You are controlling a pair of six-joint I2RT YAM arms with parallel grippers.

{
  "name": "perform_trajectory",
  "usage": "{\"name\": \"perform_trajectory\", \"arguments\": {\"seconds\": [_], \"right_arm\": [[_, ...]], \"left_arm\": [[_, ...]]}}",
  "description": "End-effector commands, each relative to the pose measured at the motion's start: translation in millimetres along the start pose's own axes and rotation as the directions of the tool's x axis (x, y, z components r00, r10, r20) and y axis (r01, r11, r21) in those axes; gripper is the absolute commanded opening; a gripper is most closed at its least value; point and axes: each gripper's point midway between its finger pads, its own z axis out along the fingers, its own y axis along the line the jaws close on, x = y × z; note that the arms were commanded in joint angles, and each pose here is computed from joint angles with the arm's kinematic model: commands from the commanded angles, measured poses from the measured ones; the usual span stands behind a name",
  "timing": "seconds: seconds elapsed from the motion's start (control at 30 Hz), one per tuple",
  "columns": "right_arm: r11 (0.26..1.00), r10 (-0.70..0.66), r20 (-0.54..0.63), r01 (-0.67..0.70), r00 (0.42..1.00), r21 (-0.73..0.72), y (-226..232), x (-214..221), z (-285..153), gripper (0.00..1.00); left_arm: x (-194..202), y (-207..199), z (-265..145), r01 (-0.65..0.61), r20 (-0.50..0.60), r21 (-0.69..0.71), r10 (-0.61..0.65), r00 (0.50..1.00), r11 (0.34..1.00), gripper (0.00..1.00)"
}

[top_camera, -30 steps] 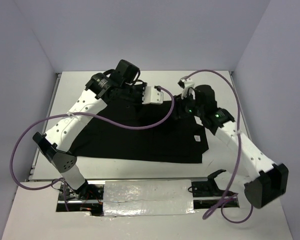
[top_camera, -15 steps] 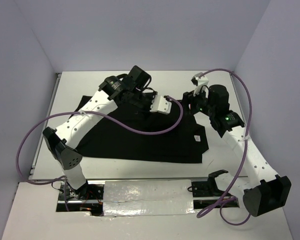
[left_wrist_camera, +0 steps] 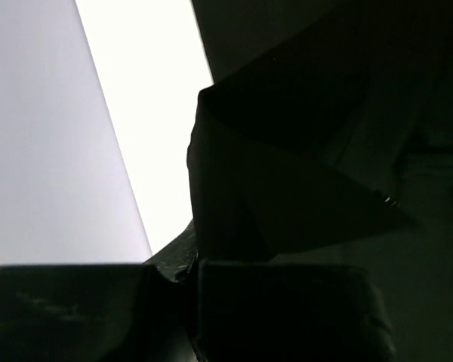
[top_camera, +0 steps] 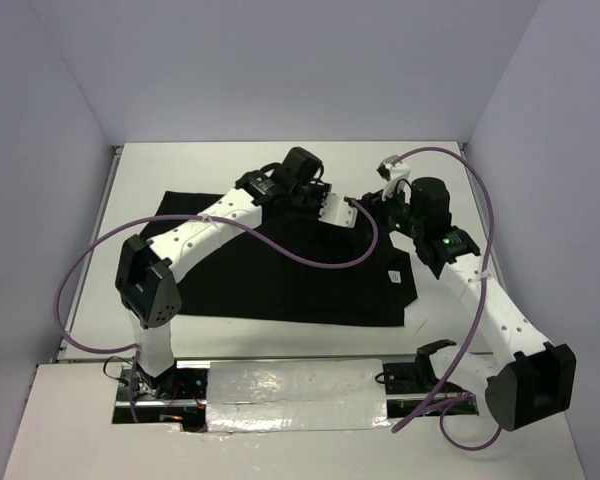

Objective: Fold and stack the long sleeve shirts
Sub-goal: Fold the shirt

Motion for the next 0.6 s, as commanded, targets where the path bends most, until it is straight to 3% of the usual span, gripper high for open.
{"name": "perform_trajectory", "arguments": {"seconds": [0.0, 0.23, 0.57], "right_arm": [[1.000, 0.023, 0.020, -0.023, 1.000, 0.008, -6, -6, 11, 0.63], [0.995, 0.105, -0.017, -0.105, 0.994, -0.002, -9, 12, 29, 0.62], [0.953, 0.274, -0.024, -0.268, 0.962, 0.140, -56, 32, 31, 0.62]], "left_arm": [[-4, 40, 11, -0.043, -0.010, -0.165, 0.041, 0.999, 0.985, 0.00], [11, 49, 35, -0.016, -0.074, -0.245, -0.003, 0.997, 0.969, 0.00], [21, 57, 61, 0.032, -0.115, -0.308, -0.070, 0.991, 0.951, 0.00]]}}
